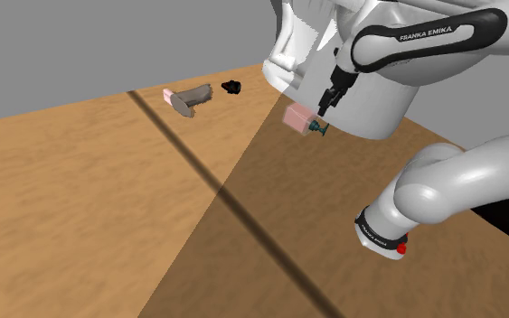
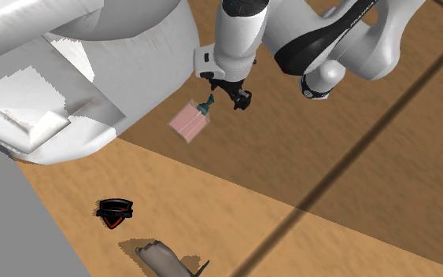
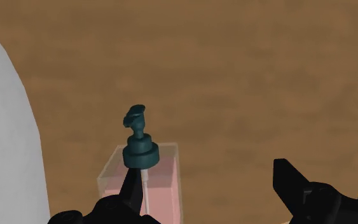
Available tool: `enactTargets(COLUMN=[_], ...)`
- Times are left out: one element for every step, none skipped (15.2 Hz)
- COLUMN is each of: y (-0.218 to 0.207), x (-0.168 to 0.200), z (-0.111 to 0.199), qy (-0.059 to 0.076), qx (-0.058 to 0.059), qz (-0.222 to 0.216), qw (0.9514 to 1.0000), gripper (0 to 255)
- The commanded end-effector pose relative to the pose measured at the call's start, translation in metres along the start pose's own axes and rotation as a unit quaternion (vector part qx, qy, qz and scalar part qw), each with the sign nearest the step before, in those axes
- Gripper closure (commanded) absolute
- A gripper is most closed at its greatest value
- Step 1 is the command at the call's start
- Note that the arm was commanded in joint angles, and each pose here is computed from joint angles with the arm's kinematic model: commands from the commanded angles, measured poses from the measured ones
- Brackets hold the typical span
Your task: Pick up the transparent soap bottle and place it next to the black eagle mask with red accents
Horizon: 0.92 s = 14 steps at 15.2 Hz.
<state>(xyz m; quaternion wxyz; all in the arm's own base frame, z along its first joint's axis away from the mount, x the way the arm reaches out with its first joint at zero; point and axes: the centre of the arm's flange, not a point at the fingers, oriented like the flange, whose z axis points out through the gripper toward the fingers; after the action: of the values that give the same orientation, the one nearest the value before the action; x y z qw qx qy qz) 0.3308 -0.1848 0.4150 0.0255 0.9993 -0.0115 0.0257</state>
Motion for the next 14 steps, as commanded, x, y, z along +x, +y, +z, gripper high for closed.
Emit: enactTargets(y=[0.015,0.023,0.031,0.04,0.048,0.056,0.064,0.069,0.069,0.069,0.069,0.069,0.068,0.068], x=[0.0,0.0,0.001,0.001,0.001,0.002,0.002,0.003,0.003,0.003,0.003,0.002,0.002,0.002], z=[0.02,0.031,0.042,0.052,0.063,0.074,0.085,0.092,0.097,0.102,0.108,0.113,0.118,0.124], qy=[-0.001,-0.002,-0.002,-0.003,-0.004,-0.005,-0.006,-0.006,-0.006,-0.006,-0.006,-0.006,-0.006,-0.006], qx=[0.002,0.004,0.005,0.006,0.008,0.009,0.01,0.011,0.011,0.011,0.011,0.011,0.011,0.011], qz=[-0.005,-0.007,-0.008,-0.01,-0.012,-0.014,-0.016,-0.017,-0.017,-0.017,-0.017,-0.017,-0.017,-0.017], qw=[1.0,1.0,0.9999,0.9999,0.9999,0.9998,0.9998,0.9998,0.9998,0.9998,0.9998,0.9998,0.9998,0.9998], gripper=[0,0,0,0,0,0,0,0,0,0,0,0,0,0])
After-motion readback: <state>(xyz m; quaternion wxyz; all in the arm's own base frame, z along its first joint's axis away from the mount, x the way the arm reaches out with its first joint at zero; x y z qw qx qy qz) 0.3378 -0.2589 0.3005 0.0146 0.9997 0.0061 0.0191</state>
